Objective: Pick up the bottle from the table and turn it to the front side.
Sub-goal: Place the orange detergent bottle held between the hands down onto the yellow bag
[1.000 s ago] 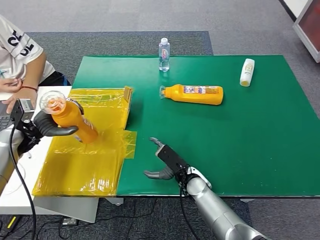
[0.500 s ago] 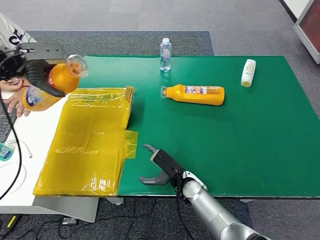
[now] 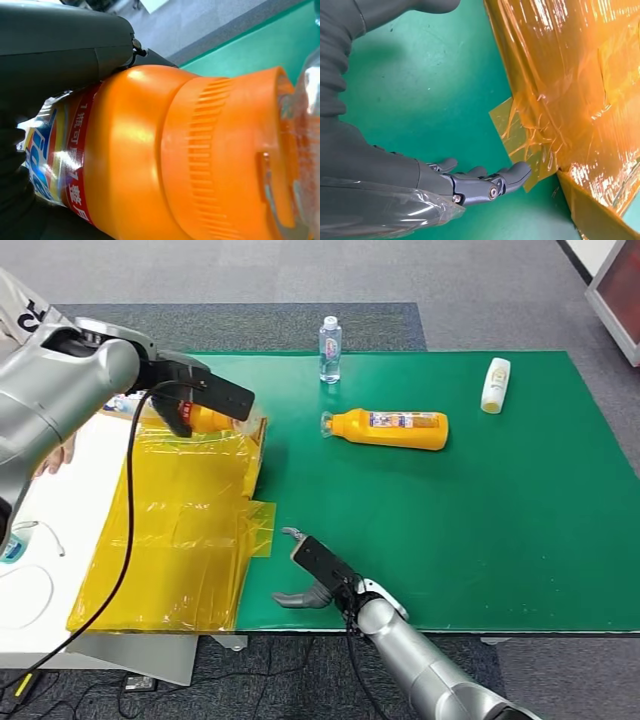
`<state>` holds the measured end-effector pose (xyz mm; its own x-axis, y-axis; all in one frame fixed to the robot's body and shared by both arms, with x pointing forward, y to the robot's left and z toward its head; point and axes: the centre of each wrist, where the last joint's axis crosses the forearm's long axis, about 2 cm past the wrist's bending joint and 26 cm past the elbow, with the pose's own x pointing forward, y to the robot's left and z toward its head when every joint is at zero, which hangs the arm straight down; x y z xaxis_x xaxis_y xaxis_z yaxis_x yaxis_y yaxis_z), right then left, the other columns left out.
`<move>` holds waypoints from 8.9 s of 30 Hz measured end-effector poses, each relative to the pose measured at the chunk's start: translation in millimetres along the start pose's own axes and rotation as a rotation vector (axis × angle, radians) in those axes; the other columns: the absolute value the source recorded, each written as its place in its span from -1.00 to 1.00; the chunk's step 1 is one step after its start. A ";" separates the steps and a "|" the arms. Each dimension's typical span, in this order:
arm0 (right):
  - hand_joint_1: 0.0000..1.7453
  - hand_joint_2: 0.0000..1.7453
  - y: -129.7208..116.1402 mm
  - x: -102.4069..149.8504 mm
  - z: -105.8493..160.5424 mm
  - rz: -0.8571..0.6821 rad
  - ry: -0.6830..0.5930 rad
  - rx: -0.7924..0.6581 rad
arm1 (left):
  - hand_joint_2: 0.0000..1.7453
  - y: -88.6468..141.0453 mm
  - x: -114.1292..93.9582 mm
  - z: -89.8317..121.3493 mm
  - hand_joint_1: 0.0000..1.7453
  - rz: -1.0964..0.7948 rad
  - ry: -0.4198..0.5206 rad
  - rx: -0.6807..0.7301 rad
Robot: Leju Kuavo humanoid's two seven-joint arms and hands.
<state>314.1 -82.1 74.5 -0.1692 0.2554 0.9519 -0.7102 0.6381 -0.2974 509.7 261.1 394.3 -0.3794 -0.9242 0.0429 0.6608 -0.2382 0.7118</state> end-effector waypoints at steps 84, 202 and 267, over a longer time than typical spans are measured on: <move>-1.00 1.00 -103.9 102.9 -11.7 0.025 -0.420 -0.439 | 1.00 -154.3 -159.2 14.3 1.00 0.720 -0.333 -0.168; -1.00 1.00 -109.2 74.2 15.2 0.080 -0.297 -0.599 | 1.00 -133.0 -174.4 56.4 1.00 0.458 -0.338 -0.057; -1.00 1.00 -120.5 58.7 26.7 0.112 -0.203 -0.648 | 1.00 -146.9 -66.4 -64.9 1.00 0.553 -0.557 0.035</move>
<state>371.5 -163.4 168.2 -0.3874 0.2444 0.8889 -0.1392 0.9376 -0.3185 479.9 338.1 241.4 -0.2764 -0.6179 0.7361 0.8311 0.2309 0.5059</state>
